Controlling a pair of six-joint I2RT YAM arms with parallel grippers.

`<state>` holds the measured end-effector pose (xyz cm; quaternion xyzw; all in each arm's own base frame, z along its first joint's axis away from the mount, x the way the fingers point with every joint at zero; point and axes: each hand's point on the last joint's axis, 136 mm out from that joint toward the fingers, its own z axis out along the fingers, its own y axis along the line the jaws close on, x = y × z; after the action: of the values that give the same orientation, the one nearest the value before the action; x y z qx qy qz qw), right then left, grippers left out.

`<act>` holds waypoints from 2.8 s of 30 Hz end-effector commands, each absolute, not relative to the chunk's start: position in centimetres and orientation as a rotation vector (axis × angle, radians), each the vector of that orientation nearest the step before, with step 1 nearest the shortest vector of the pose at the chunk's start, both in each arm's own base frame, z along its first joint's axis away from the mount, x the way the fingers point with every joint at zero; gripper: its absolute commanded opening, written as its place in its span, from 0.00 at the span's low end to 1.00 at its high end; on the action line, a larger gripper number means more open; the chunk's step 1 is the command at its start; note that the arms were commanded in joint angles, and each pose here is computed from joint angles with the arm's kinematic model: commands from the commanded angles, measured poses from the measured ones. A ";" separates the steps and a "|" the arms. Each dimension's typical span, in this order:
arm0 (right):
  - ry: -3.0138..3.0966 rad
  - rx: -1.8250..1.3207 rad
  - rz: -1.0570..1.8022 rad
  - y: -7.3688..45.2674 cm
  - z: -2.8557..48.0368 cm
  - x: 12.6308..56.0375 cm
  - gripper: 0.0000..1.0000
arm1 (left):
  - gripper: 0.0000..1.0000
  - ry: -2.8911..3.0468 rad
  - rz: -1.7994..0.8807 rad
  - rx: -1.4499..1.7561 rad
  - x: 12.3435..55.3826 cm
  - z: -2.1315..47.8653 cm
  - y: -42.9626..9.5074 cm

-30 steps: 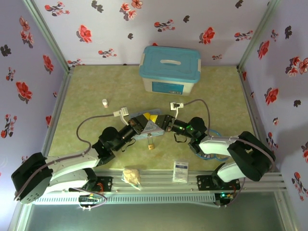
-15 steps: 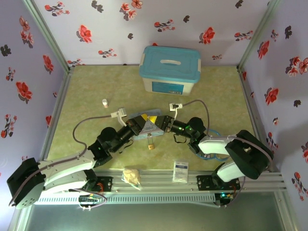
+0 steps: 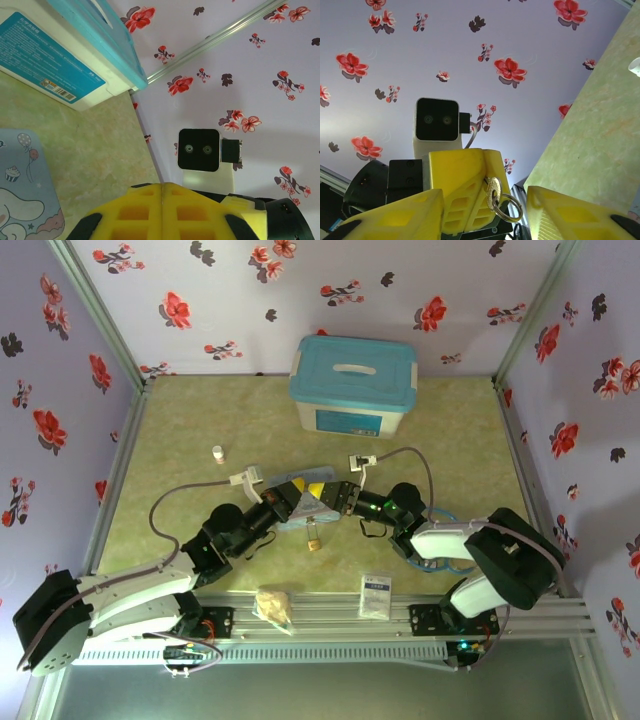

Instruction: Unlock a padlock with a key

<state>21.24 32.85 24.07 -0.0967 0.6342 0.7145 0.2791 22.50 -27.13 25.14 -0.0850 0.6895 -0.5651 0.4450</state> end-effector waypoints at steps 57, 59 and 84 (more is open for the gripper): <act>2.244 0.015 1.079 25.9 11.8 25.5 0.00 | 0.55 2.393 -0.944 -0.096 19.6 10.0 -29.2; 2.233 0.004 1.101 26.0 12.0 25.2 0.00 | 0.56 2.426 -0.852 -0.034 19.5 9.4 -29.5; 2.176 0.078 1.136 24.6 13.0 25.5 0.00 | 0.30 2.503 -0.705 -0.058 22.5 4.0 -30.3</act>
<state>25.43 25.29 13.72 0.0294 0.8265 0.4535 0.3322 21.20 -30.22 3.53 -0.0144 0.9354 -0.2499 0.2499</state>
